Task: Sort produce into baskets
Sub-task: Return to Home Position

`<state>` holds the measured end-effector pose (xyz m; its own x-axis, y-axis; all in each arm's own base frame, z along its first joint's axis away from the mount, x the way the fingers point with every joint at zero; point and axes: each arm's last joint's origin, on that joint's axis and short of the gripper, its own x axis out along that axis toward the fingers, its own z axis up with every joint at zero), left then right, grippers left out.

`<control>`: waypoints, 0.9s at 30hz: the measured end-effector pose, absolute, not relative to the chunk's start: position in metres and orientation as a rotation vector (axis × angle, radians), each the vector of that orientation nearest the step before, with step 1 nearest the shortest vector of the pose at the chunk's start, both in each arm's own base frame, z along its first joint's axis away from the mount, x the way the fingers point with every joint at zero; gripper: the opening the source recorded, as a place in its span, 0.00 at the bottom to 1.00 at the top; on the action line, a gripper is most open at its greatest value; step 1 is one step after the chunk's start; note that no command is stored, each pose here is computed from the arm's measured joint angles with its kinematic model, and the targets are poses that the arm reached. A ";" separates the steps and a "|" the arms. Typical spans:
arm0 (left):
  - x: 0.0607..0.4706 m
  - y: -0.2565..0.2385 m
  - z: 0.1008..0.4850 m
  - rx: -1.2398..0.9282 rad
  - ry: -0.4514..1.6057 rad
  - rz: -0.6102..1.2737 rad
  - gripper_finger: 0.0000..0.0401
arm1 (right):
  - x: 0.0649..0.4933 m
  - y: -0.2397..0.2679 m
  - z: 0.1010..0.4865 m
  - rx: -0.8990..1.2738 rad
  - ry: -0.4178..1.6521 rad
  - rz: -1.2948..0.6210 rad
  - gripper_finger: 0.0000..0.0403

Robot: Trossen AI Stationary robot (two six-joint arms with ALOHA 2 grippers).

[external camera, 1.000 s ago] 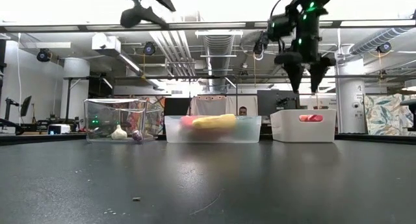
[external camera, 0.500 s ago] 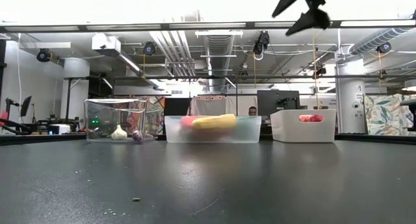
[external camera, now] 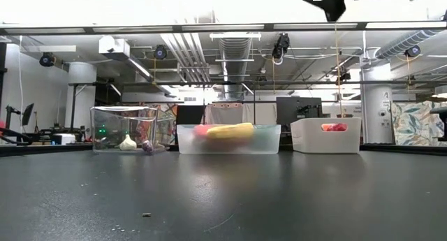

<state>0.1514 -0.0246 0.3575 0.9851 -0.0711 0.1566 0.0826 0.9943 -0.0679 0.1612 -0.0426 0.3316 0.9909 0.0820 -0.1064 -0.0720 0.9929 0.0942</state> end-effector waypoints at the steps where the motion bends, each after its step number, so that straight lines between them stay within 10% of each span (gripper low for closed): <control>1: 0.150 -0.023 0.349 -0.074 -0.195 -0.091 0.48 | 0.160 -0.042 0.322 0.106 0.092 0.078 0.87; 27: 0.105 -0.006 0.211 -0.079 -0.422 -0.059 0.48 | 0.101 -0.019 0.216 0.085 -0.287 0.145 0.87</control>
